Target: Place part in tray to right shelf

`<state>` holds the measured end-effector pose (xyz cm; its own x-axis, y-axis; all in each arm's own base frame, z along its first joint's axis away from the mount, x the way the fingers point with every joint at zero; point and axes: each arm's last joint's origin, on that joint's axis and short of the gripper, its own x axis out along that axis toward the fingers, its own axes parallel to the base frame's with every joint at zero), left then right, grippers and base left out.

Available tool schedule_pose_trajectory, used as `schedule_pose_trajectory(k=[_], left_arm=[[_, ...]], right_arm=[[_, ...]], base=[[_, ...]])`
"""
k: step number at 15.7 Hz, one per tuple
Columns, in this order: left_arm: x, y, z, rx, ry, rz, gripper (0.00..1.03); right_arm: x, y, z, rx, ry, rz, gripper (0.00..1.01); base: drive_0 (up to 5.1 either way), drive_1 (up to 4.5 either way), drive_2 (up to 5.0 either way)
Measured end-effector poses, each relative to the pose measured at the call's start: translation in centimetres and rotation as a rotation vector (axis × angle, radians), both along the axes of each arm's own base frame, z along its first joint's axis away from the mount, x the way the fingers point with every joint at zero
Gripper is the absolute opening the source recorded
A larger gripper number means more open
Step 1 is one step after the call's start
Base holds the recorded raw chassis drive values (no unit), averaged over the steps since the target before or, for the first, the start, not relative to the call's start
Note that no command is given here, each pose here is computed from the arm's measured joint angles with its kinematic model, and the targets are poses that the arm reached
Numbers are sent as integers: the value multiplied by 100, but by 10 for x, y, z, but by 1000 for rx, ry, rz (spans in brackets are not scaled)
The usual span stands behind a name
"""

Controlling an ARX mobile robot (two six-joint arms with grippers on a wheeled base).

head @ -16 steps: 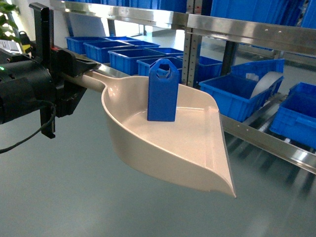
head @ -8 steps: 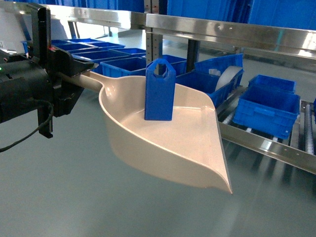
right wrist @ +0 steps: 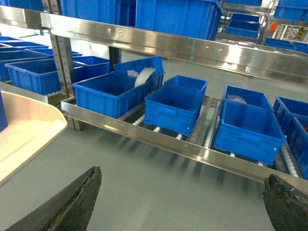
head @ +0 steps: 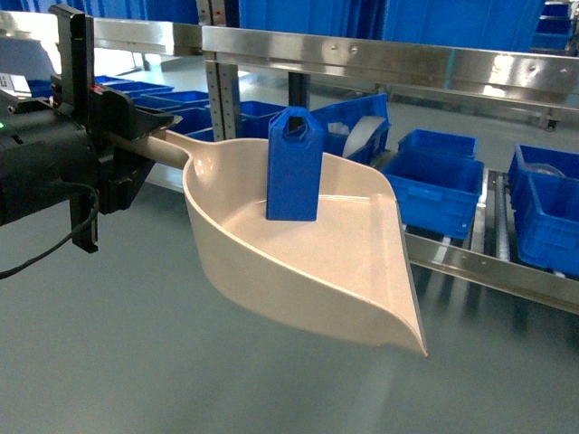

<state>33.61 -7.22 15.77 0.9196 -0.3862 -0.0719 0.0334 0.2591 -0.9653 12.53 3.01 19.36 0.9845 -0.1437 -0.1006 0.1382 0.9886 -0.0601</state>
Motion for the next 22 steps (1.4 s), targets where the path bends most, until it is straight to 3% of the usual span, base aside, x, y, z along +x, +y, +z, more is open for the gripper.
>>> schedule_pose_trajectory(k=[22], left_arm=[[0, 0, 0, 0, 0, 0, 14]], right_arm=[[0, 0, 0, 0, 0, 0, 98]], base=[[-159, -159, -159]])
